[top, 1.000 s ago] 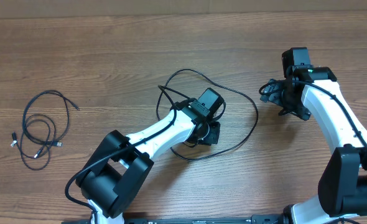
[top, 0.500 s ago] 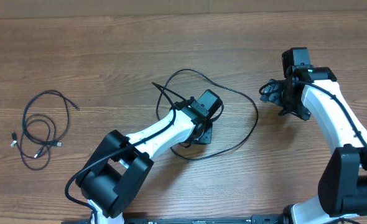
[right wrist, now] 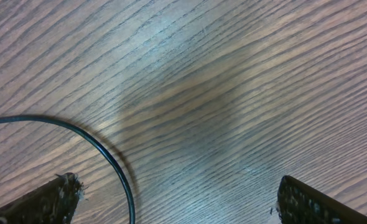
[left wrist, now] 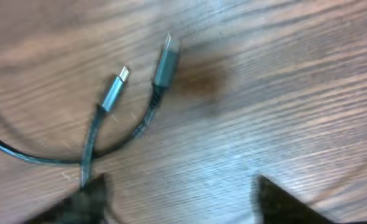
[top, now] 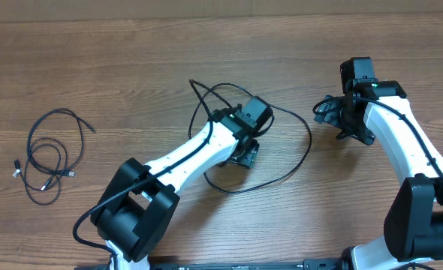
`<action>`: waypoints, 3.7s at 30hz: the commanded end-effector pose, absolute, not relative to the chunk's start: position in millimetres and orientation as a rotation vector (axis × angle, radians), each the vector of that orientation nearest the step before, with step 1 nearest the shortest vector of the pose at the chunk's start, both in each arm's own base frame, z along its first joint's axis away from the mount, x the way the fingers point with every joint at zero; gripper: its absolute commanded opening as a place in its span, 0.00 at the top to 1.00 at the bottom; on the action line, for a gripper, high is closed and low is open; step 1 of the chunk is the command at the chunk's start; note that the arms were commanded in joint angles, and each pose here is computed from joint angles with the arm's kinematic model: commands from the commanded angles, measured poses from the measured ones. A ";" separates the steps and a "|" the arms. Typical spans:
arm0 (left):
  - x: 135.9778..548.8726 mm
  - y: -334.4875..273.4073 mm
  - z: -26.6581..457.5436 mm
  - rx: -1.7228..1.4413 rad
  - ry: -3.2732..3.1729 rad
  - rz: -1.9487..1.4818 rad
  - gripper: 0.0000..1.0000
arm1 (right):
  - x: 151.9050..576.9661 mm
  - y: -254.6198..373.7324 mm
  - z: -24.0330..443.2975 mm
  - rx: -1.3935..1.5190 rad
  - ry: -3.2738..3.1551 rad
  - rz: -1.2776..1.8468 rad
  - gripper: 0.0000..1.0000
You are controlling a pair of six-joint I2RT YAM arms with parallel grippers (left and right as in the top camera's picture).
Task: Untangle cables
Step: 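Lower the left gripper onto the center cable's connector ends and grasp, then lift the grasped cable up and pull it toward upper left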
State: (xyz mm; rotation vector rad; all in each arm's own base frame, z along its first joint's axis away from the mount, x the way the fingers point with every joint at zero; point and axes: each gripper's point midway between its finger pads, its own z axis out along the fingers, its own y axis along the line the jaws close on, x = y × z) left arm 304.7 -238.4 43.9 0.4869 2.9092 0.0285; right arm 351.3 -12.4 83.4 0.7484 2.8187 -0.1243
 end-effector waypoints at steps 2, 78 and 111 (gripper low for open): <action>316.6 -219.9 46.2 0.754 2.856 0.103 0.11 | 350.0 -14.0 80.6 0.746 2.823 -0.148 0.00; 317.0 -238.7 -26.4 0.594 3.039 -0.065 0.45 | 350.0 -14.0 80.6 0.746 2.823 -0.148 0.00; 278.7 -222.2 -29.0 1.024 3.098 -0.073 0.96 | 350.0 -14.0 80.6 0.746 2.823 -0.148 0.00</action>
